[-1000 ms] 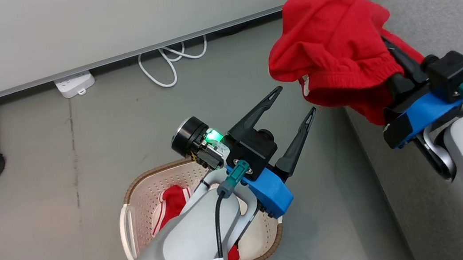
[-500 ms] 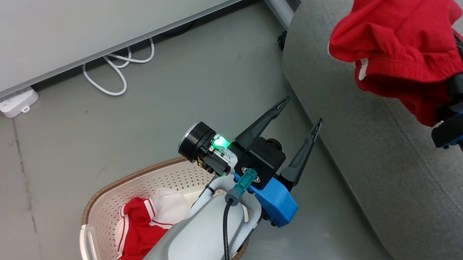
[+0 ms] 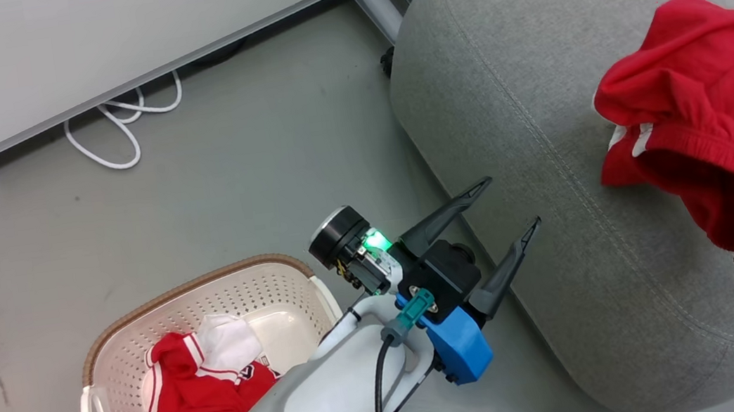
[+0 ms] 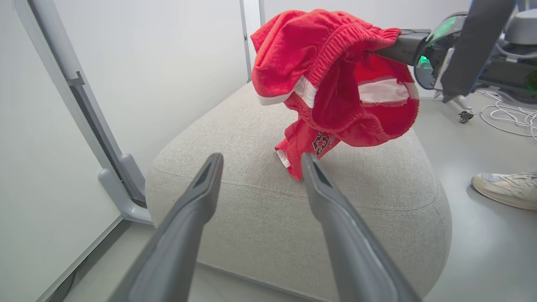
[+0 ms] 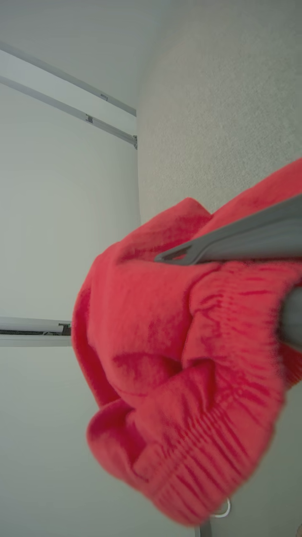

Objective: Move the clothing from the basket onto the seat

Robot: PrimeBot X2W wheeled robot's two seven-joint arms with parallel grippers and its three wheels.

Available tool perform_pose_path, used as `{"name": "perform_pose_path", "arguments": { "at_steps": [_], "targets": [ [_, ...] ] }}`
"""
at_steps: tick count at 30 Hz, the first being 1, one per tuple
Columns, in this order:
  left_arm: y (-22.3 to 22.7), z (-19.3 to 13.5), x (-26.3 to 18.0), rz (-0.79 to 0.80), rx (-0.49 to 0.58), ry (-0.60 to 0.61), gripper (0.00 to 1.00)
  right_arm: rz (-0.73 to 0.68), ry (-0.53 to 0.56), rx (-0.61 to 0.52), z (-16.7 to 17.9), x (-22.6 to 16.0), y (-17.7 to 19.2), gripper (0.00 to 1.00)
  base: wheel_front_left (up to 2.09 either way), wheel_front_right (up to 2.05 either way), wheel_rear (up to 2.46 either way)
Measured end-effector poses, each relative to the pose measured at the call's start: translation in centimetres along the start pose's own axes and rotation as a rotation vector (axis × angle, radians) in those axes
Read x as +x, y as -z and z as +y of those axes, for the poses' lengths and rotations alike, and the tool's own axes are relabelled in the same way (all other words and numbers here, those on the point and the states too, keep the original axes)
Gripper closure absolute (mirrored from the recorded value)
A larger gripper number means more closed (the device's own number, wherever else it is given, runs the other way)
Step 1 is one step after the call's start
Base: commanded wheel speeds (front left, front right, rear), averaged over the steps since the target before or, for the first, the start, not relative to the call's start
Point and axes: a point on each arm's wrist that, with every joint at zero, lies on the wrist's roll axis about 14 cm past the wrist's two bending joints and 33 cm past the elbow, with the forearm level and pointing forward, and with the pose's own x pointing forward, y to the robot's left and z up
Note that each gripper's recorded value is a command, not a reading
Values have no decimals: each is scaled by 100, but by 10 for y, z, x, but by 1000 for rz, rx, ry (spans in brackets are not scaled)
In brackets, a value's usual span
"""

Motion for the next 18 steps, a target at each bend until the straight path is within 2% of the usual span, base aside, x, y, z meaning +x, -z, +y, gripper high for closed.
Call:
{"name": "perform_pose_path", "arguments": {
  "at_steps": [11, 18],
  "targets": [
    [2, -3, 5, -4, -14, 15, 0, 7, 16, 1, -1, -4, 3, 100, 0, 0, 0],
    [9, 11, 9, -8, -13, 1, 0, -83, 2, -41, 0, 28, -25, 100, 0, 0, 0]
  ]
}}
